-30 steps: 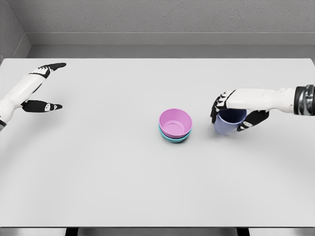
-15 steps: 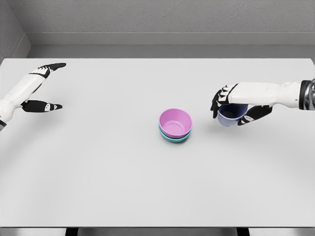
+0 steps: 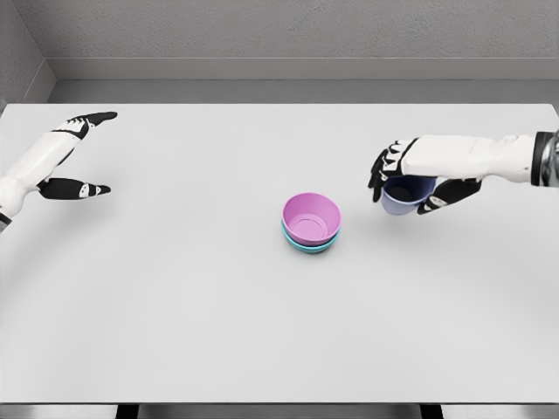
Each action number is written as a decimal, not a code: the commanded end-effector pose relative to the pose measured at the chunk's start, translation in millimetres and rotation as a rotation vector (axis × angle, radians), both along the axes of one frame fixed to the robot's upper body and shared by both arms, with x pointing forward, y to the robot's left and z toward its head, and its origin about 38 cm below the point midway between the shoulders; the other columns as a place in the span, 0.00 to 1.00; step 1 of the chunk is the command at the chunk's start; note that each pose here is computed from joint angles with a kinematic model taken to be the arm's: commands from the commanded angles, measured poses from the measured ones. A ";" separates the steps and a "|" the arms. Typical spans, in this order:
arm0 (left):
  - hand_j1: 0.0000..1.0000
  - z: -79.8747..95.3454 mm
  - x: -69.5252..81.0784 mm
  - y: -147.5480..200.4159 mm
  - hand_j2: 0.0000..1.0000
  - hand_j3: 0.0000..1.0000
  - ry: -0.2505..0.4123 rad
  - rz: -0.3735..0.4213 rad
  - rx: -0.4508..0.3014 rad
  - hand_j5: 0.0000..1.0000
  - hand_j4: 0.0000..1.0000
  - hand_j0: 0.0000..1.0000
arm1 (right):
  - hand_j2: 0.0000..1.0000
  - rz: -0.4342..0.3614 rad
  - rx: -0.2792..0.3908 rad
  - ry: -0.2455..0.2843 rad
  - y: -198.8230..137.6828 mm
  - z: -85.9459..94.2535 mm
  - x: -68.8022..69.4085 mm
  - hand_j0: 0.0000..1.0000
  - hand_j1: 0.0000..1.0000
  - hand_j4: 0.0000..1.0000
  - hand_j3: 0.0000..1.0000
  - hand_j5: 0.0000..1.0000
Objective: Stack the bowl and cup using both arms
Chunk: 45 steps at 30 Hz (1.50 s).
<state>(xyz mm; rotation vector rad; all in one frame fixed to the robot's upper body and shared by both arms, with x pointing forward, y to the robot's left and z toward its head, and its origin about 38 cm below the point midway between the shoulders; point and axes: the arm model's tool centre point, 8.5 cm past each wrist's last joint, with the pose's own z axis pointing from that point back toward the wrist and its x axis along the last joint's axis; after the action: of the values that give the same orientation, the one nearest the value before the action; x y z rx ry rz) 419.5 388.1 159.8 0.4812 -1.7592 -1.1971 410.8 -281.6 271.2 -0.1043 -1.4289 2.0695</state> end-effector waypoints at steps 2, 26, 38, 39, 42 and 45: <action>1.00 0.8 0.0 0.5 1.00 1.00 -0.001 0.002 -0.007 1.00 1.00 1.00 | 0.58 0.013 0.012 -0.001 5.7 1.3 -0.7 0.58 0.58 0.58 0.58 0.58; 1.00 -5.3 0.3 10.9 1.00 1.00 0.017 0.034 -0.010 1.00 1.00 1.00 | 0.58 0.129 0.073 -0.047 49.7 20.3 -5.1 0.58 0.58 0.58 0.58 0.58; 1.00 -4.3 0.6 12.1 1.00 1.00 0.015 0.036 -0.011 1.00 1.00 1.00 | 0.58 0.178 0.099 -0.054 69.5 22.6 -8.1 0.58 0.58 0.58 0.58 0.58; 1.00 -4.3 0.6 12.0 1.00 1.00 0.015 0.036 -0.009 1.00 1.00 1.00 | 0.58 0.186 0.104 -0.056 72.5 23.0 -8.1 0.58 0.58 0.58 0.58 0.58; 1.00 -5.0 0.2 12.1 1.00 1.00 0.017 0.036 -0.009 1.00 1.00 1.00 | 0.58 0.207 0.110 -0.059 80.2 24.2 -10.8 0.58 0.58 0.58 0.58 0.58; 1.00 -5.0 0.2 12.1 1.00 1.00 0.017 0.036 -0.009 1.00 1.00 1.00 | 0.58 0.228 0.117 -0.062 86.5 25.4 -14.1 0.58 0.58 0.58 0.58 0.58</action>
<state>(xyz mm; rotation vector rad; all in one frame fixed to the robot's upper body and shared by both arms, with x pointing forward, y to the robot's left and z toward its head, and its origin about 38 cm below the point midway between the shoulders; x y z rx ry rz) 419.7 399.7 154.0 0.4953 -1.7307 -1.1704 399.3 -200.0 295.4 0.0283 -1.6484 2.1715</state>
